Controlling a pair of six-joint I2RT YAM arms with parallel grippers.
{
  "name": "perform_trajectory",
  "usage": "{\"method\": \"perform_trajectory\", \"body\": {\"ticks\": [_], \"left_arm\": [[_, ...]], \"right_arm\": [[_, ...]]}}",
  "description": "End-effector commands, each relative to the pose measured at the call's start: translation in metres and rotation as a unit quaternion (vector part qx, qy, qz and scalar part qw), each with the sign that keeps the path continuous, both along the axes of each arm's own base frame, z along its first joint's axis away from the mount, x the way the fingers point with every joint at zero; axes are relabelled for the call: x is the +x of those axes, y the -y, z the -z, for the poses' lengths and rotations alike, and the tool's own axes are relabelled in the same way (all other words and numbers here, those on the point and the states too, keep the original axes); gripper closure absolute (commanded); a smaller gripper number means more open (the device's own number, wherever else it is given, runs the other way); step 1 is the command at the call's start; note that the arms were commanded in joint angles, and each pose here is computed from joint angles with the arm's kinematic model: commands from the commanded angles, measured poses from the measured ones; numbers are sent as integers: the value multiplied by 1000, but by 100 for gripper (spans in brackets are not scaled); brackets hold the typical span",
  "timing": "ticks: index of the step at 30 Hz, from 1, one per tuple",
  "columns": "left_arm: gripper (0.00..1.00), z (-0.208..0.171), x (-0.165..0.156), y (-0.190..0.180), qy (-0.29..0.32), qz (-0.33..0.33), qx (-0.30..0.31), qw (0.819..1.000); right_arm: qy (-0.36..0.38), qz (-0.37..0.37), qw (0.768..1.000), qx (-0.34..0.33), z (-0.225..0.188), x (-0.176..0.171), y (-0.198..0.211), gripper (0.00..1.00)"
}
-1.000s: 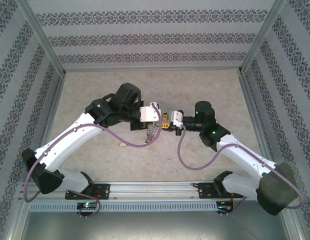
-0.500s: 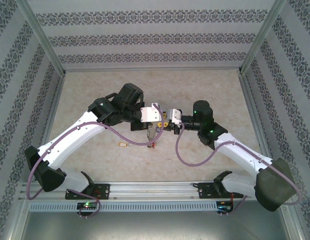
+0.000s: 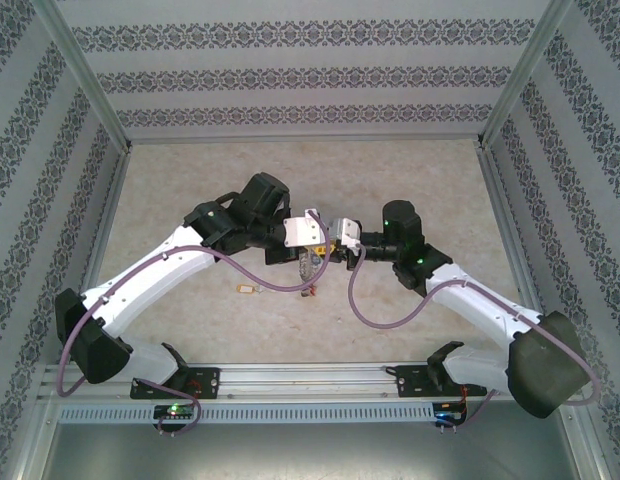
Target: Put the keys on the keyring
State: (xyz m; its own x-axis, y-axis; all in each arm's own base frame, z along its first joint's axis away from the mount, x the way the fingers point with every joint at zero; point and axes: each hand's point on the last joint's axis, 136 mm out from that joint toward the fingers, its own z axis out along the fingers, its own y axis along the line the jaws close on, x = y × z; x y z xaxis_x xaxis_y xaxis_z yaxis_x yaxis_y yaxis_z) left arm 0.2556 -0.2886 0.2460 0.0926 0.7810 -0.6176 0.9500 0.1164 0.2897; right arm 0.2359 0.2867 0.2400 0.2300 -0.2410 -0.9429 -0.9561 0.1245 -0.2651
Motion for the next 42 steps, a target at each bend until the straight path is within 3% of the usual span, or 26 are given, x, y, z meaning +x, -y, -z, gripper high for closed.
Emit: {"method": "perform_trajectory", "body": {"ticks": [1, 12, 42], "left_arm": [[100, 2, 9, 11, 4, -2, -24, 1000], [100, 22, 11, 21, -8, 9, -52, 999], [100, 63, 16, 5, -25, -2, -4, 1000]], "right_arm": [[15, -7, 1000, 5, -8, 1, -5, 84], [2, 11, 1000, -20, 19, 8, -5, 81], [-42, 2, 996, -79, 58, 7, 12, 79]]}}
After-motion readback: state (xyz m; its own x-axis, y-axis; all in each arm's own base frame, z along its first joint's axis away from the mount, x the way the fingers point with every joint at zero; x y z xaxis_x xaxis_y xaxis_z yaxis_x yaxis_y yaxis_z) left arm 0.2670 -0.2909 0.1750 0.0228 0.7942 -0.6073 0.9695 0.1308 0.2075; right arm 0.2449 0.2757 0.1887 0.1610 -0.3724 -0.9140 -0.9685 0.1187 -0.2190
